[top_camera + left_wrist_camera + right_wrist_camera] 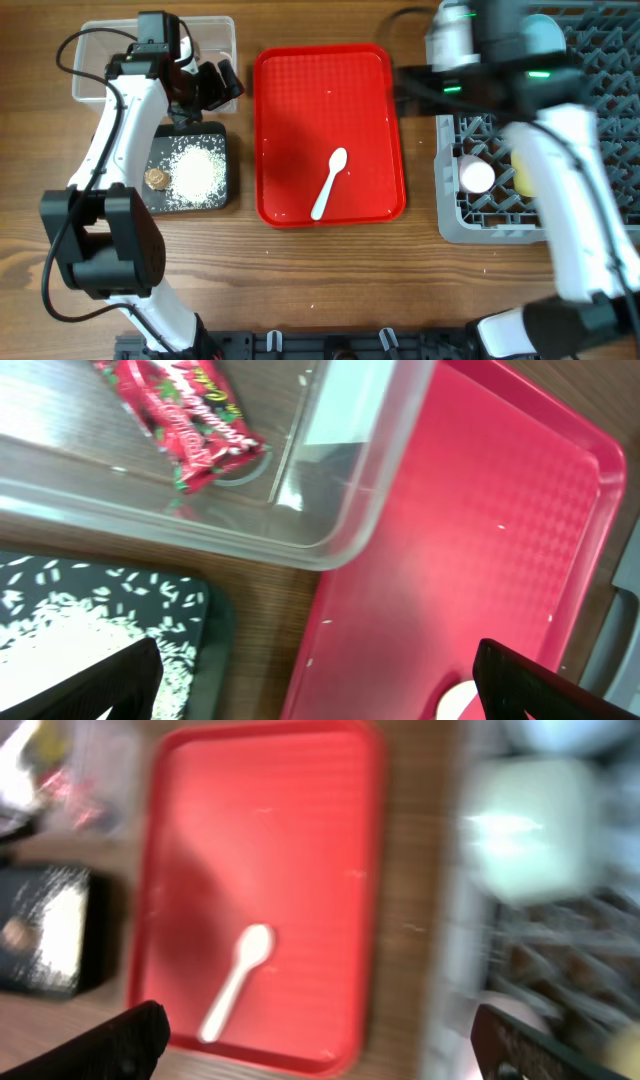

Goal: Sort waste into correct bins and load items into the dishwasher rack
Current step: 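Grasp white spoon on red tray with right gripper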

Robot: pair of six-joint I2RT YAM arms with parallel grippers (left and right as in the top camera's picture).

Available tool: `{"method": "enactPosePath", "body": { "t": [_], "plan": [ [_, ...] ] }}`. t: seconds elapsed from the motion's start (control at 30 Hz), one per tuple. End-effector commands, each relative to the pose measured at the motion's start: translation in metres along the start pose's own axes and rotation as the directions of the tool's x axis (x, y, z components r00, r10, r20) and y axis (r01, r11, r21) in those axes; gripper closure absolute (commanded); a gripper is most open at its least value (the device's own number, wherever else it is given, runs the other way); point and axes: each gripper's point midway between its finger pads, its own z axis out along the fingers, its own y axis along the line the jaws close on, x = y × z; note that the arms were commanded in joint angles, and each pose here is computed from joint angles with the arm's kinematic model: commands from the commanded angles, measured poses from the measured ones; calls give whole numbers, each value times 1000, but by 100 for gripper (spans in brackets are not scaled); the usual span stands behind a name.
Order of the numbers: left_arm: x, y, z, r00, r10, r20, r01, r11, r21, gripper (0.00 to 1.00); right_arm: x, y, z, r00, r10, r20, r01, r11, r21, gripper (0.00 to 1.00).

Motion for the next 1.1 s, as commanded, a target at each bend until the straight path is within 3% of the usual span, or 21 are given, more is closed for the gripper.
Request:
{"method": "enactPosePath", "body": {
  "t": [0.0, 0.1, 0.2, 0.4, 0.63, 0.73, 0.93, 1.0, 1.07],
  "plan": [
    [2, 27, 3, 999, -33, -16, 32, 996, -88, 0, 37, 42, 74, 977, -11, -212, 15, 1000, 18, 0],
    [0, 46, 0, 999, -33, 9, 34, 980, -195, 0, 98, 86, 142, 893, -93, -440, 87, 996, -36, 0],
    [2, 47, 0, 999, -35, 1, 35, 979, -199, 0, 130, 101, 177, 846, -116, -521, 122, 992, -23, 2],
    [8, 49, 0, 999, -43, -22, 38, 977, -209, 0, 160, 87, 208, 831, -121, -542, 161, 987, 27, 20],
    [9, 48, 0, 999, -41, -24, 35, 977, -208, 0, 158, 75, 216, 833, -163, -529, 197, 980, 8, 22],
    [10, 49, 0, 999, -42, -27, 36, 977, -210, 0, 153, 70, 222, 844, -152, -515, 185, 983, 12, 27],
    [10, 49, 0, 999, -46, -28, 39, 977, -210, 0, 171, 60, 241, 807, -161, -569, 212, 977, 24, 33],
    [10, 49, 0, 999, -46, -28, 40, 977, -210, 0, 171, 56, 241, 808, -157, -568, 220, 975, 42, 41],
    [11, 49, 0, 998, -47, -29, 40, 977, -211, 0, 167, 51, 241, 820, -125, -559, 202, 976, 77, 62]
  ]
}}
